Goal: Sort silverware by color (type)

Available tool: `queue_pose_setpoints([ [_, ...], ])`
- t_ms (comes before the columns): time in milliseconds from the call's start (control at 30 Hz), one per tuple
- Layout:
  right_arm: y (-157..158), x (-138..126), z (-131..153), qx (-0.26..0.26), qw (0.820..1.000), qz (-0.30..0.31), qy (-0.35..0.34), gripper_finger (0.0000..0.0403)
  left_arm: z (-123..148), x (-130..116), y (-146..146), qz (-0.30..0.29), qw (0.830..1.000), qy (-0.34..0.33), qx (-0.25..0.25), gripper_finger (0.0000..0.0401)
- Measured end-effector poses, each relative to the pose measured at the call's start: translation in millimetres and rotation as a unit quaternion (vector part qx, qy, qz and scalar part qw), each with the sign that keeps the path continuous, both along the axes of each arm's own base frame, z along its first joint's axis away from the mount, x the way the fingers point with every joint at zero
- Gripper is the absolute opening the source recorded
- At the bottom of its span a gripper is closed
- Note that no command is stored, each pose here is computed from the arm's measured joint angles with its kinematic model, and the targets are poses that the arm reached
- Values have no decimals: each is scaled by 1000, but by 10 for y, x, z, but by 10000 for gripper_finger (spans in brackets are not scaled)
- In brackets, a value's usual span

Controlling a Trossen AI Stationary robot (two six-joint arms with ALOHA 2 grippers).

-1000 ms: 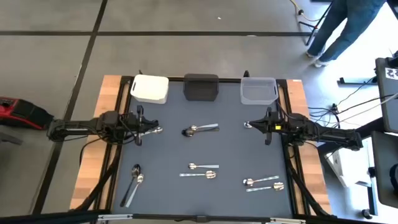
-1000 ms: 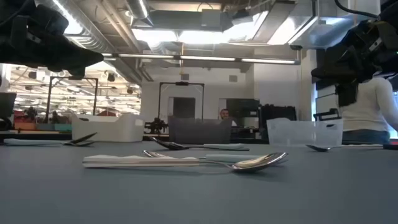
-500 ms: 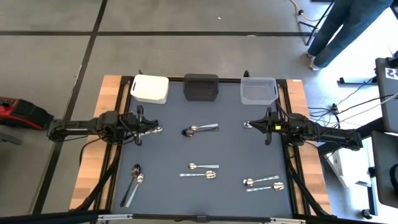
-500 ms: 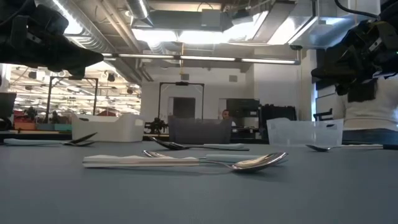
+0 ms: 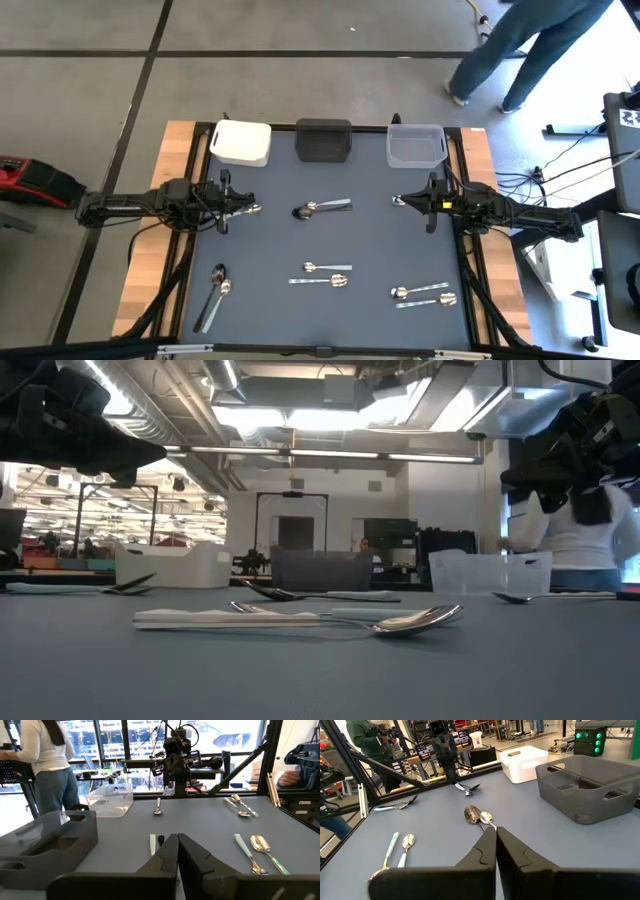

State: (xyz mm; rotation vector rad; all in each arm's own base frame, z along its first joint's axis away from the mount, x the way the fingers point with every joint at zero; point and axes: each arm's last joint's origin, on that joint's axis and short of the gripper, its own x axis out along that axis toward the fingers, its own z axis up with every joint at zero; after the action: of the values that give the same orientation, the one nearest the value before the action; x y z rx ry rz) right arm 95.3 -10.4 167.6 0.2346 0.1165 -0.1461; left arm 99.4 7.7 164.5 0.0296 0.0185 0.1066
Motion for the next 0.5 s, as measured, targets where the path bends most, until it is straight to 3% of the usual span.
queue_pose_setpoints([
  [500, 0, 0, -1, 0, 1000, 0, 0, 3, 0, 0, 0, 0, 1000, 0, 0, 4],
])
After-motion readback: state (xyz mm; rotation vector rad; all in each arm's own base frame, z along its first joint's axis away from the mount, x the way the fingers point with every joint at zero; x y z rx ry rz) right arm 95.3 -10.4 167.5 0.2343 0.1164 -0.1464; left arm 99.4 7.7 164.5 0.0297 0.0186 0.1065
